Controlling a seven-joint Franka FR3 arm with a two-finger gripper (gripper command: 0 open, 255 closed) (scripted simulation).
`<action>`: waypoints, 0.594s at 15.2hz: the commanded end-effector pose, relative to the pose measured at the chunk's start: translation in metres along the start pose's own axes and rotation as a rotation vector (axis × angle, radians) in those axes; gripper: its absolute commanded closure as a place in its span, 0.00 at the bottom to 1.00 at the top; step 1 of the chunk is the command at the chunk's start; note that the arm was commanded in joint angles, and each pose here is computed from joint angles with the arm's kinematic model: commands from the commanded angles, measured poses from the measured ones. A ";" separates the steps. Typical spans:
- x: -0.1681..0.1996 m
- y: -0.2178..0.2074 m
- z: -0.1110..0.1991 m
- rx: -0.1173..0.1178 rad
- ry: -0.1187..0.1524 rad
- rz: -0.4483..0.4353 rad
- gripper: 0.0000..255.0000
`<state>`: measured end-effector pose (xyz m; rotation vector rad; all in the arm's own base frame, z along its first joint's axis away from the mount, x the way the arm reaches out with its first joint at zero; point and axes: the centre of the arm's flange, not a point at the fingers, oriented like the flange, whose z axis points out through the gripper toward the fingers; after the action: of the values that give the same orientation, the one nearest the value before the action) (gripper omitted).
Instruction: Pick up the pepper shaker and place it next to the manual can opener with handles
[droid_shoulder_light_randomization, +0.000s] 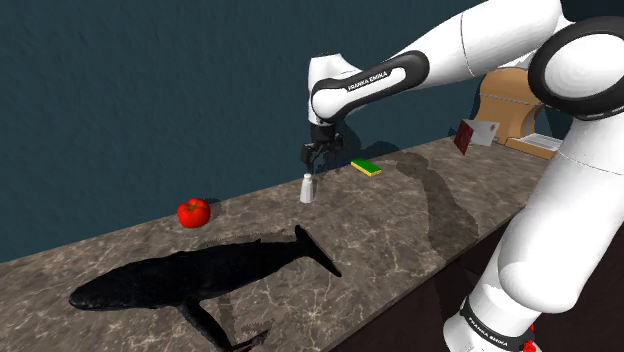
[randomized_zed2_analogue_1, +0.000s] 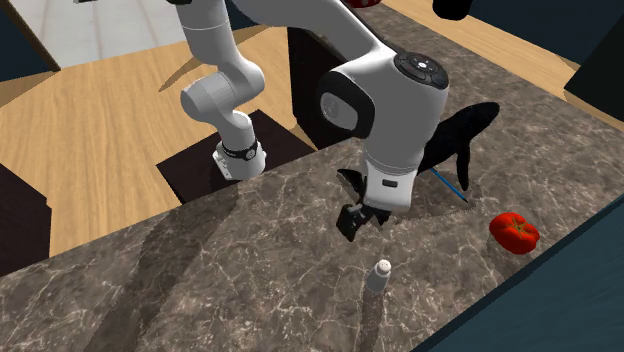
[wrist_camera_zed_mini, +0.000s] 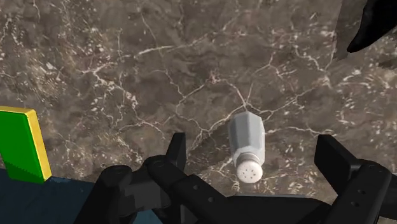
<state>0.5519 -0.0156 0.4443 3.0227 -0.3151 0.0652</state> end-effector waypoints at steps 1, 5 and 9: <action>0.022 -0.005 0.016 -0.006 -0.003 0.003 0.00; 0.064 -0.018 0.047 -0.018 -0.008 0.010 0.00; 0.072 -0.020 0.068 -0.020 -0.009 0.011 0.00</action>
<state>0.6271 -0.0173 0.3832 3.0021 -0.3317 0.0487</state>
